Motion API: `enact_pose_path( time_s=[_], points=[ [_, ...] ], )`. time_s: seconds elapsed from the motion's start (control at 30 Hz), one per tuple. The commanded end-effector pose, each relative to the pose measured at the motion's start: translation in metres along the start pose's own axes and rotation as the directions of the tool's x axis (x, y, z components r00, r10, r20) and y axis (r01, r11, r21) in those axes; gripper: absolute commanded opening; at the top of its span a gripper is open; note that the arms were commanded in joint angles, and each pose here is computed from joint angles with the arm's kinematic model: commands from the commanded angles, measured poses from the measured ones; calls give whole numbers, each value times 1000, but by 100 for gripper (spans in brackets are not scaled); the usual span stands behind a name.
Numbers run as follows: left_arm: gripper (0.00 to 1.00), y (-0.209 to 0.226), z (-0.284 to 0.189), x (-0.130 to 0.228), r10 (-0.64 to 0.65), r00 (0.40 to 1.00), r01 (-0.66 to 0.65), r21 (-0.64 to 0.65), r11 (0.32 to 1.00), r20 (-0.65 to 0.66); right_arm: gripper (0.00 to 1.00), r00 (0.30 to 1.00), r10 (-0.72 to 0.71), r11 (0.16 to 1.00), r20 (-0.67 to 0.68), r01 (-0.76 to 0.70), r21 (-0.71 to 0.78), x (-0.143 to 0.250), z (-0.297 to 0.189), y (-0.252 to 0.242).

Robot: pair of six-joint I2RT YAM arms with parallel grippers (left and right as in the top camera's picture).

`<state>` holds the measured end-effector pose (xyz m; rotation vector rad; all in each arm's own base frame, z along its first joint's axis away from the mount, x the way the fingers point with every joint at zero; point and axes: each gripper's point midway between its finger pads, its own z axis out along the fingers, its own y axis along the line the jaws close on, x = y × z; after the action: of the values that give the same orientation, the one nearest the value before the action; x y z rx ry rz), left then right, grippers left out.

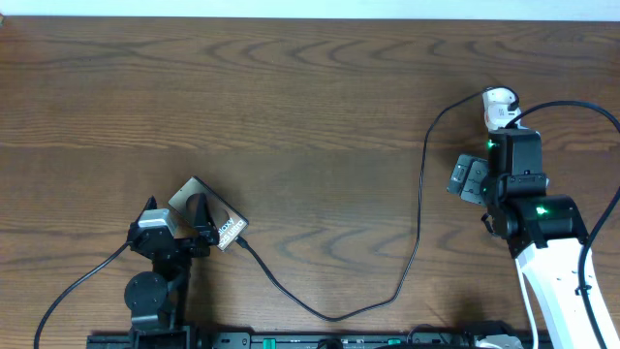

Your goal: Plug charger to phone and switch on socket

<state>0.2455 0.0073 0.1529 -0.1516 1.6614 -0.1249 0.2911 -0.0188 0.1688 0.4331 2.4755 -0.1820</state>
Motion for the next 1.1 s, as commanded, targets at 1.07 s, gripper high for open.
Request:
enact_pose_path(
  time_s=[1.07],
  points=[
    [89, 0, 0, 14, 13, 999, -13, 6, 1000, -50, 99, 935, 157, 944, 317, -48, -326, 17, -3, 26]
  ],
)
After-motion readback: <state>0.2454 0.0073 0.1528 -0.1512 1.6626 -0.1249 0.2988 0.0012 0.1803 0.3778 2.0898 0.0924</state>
